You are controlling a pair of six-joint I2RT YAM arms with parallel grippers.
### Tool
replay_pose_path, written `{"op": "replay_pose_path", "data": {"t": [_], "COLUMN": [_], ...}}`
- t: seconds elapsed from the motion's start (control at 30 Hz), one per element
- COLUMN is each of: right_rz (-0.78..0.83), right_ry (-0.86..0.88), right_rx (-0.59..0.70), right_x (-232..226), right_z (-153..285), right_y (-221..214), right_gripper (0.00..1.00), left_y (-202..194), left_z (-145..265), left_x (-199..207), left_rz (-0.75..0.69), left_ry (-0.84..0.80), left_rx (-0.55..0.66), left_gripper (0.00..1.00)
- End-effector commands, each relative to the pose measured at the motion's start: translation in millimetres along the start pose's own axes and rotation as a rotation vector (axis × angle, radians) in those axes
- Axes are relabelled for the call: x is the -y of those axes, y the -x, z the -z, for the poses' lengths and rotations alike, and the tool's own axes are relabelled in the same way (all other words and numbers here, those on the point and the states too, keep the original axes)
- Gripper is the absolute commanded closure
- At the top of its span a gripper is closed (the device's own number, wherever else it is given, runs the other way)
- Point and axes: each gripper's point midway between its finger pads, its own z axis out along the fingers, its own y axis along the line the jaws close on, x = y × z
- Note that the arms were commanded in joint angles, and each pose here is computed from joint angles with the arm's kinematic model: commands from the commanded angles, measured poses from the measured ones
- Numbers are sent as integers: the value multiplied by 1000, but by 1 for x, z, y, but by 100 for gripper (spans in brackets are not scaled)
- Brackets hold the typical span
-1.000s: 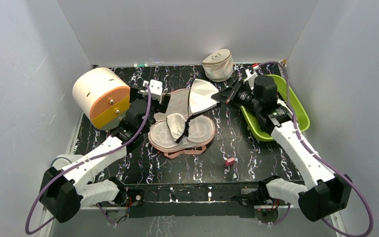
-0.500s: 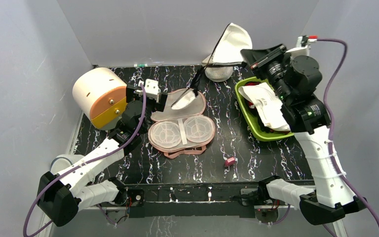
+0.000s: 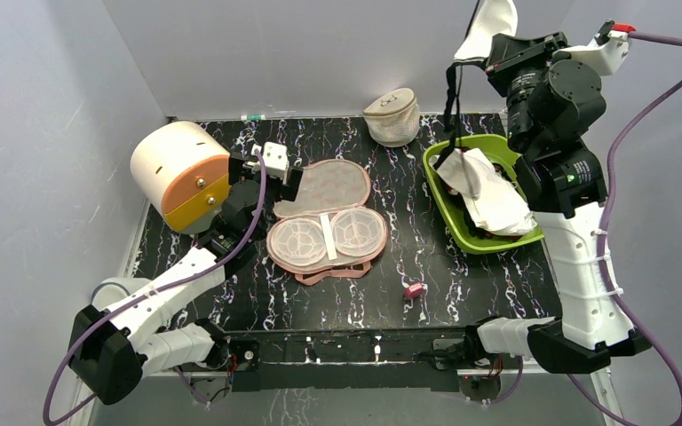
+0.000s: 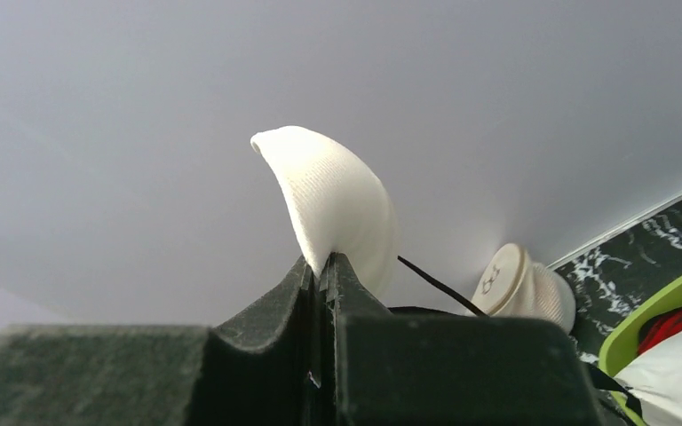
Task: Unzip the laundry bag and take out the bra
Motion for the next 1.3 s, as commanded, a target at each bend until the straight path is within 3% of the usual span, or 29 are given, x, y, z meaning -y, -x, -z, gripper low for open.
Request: {"op": "replay_pose_path", "data": {"t": [0.0, 0.33, 0.77, 1.03, 1.27], "right_rz": [51, 163, 257, 280, 297], "right_ry": [-72, -248, -424, -445, -484], "right_rx": [227, 398, 481, 463, 376], "right_x": [2, 32, 105, 119, 148], "right_z": [1, -20, -43, -43, -28], "right_y": [59, 79, 110, 110, 79], "right_gripper": [100, 100, 100, 100, 100], "left_y": [13, 9, 10, 13, 15], "left_z": [-2, -5, -5, -4, -4], "left_x": [-2, 1, 2, 1, 2], "left_rz": [26, 20, 25, 30, 38], "left_ry": [19, 11, 6, 6, -3], "left_rx": [31, 17, 17, 21, 20], "left_gripper": [2, 1, 2, 2, 2]}}
